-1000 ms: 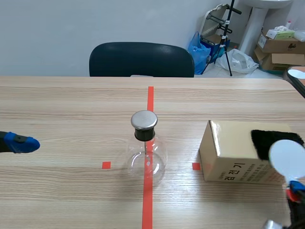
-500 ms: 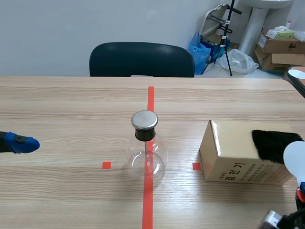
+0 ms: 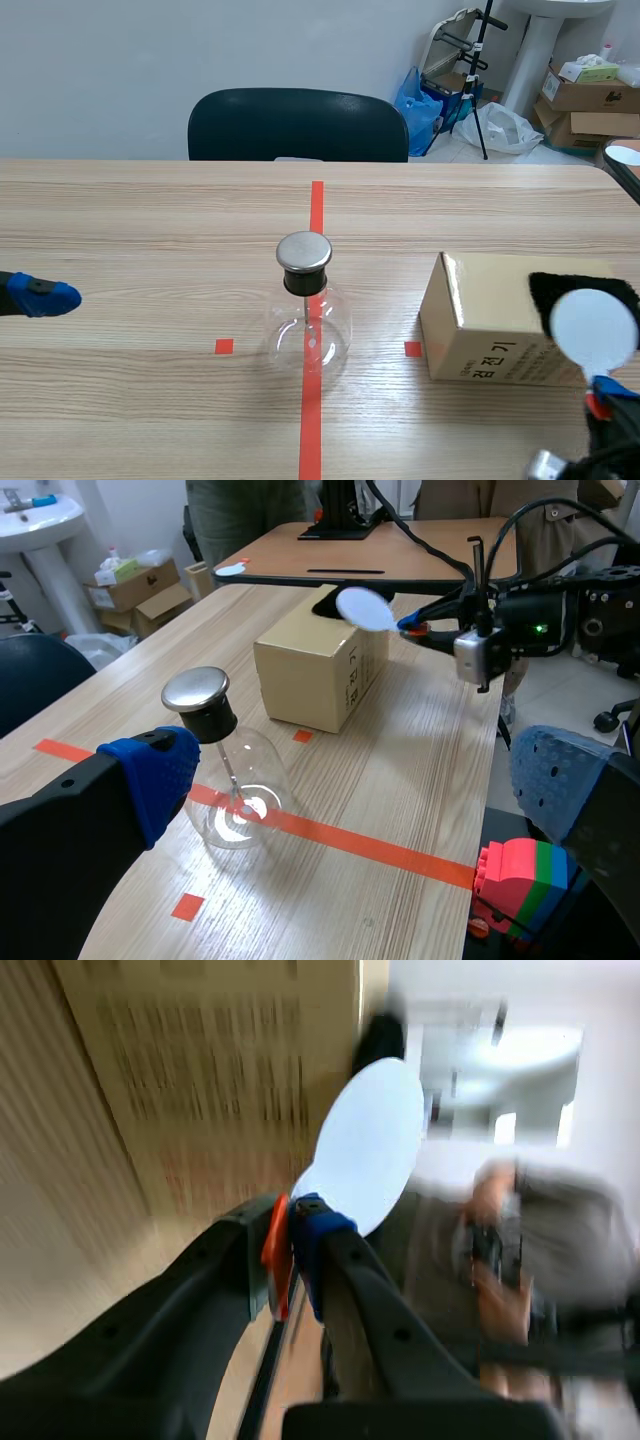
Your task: Do the electroscope experiment
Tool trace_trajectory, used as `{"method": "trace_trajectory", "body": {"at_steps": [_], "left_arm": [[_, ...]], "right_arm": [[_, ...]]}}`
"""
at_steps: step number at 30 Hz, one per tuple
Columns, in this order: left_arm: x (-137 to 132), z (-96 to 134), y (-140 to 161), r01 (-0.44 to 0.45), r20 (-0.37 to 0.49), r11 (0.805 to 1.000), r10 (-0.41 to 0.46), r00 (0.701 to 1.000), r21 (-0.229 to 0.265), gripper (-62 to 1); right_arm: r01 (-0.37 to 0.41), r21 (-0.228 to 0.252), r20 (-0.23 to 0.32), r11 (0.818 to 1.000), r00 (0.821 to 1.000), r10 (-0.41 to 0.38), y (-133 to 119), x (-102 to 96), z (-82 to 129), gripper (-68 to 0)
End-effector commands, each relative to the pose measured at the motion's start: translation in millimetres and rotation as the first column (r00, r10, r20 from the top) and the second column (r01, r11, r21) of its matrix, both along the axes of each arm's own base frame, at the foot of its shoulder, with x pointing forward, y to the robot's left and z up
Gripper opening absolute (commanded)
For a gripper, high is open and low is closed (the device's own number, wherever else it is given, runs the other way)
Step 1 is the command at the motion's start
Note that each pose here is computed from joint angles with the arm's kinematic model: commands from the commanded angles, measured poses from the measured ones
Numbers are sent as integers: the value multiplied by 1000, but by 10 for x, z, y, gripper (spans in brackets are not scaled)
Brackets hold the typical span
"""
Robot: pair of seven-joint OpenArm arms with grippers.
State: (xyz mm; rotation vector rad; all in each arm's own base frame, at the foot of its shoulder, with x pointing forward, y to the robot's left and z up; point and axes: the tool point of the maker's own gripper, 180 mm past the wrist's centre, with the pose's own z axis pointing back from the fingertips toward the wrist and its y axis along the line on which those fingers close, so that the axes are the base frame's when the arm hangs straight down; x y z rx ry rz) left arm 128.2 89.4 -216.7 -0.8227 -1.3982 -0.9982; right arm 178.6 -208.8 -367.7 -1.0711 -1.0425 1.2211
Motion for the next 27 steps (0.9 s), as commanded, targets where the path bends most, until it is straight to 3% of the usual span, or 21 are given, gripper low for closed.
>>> {"method": "trace_trajectory", "body": {"at_steps": [1, 3, 4, 5, 7, 8, 9, 10, 12, 13, 15, 17, 18, 19, 21, 22, 24, 25, 26, 27], "left_arm": [[11, 55, -6, -3, 9, 1000, 4, 1000, -23, 14], [11, 52, -6, -3, 9, 1000, 3, 1000, -22, 14], [11, 52, -6, -3, 9, 1000, 3, 1000, -22, 14], [11, 53, -6, -3, 9, 1000, 3, 1000, -22, 14], [11, 55, -6, -3, 9, 1000, 4, 1000, -23, 14], [11, 55, -6, -3, 9, 1000, 4, 1000, -23, 14], [11, 55, -6, -3, 9, 1000, 4, 1000, -24, 14], [11, 55, -6, -3, 9, 1000, 3, 1000, -23, 14], [12, 55, -4, -3, 10, 1000, 4, 1000, -22, 14], [13, 57, -4, -4, 11, 1000, 4, 1000, -23, 14], [13, 56, -4, -4, 10, 1000, 4, 1000, -23, 14], [13, 53, -4, -4, 10, 1000, 4, 1000, -21, 14], [13, 53, -4, -4, 10, 1000, 4, 1000, -21, 14], [13, 53, -4, -4, 10, 1000, 4, 1000, -21, 14], [13, 56, -4, -4, 10, 1000, 4, 1000, -23, 14], [13, 57, -4, -4, 10, 1000, 4, 1000, -23, 14], [13, 56, -4, -4, 10, 1000, 4, 1000, -23, 14], [13, 56, -4, -4, 10, 1000, 4, 1000, -23, 14], [13, 55, -4, -4, 10, 1000, 4, 1000, -22, 14], [13, 55, -4, -4, 10, 1000, 4, 1000, -22, 14]], "right_arm": [[-73, -17, -5, 997, 997, 72, 38, 3, 24, -665], [-223, 10, 4, 975, 975, 223, 324, 0, 37, -665], [-253, 16, 6, 967, 968, 253, 381, -10, 39, -665], [-219, 8, 5, 976, 976, 219, 320, -11, 39, -665], [-55, -24, -1, 998, 998, 55, 20, -7, 30, -665], [0, -33, -6, 999, 1000, 0, -80, -12, 22, -665], [-5, -33, -9, 999, 1000, 5, -75, -5, 18, -665], [-72, -26, -11, 997, 997, 71, 45, 6, 14, -665], [-235, 2, -4, 972, 972, 235, 348, -5, 23, -665], [-253, 2, 3, 967, 967, 253, 381, -9, 36, -665], [-116, -18, -3, 993, 993, 116, 133, -1, 27, -665], [15, -41, -9, 999, 1000, -15, -97, -9, 17, -665], [-8, -41, -12, 999, 1000, 8, -57, -5, 10, -665], [-92, -30, -11, 995, 996, 92, 93, 10, 11, -665], [-244, -2, 1, 970, 970, 244, 375, 5, 31, -665], [-230, -4, 11, 973, 973, 230, 349, 14, 53, -665], [-66, -30, 7, 997, 998, 67, 52, 15, 50, -665], [18, -39, -6, 999, 1000, -19, -98, -1, 27, -665], [42, -36, -24, 998, 999, -43, -139, -12, -6, -665], [-5, -30, -39, 1000, 999, 4, -56, -8, -32, -665]]}}
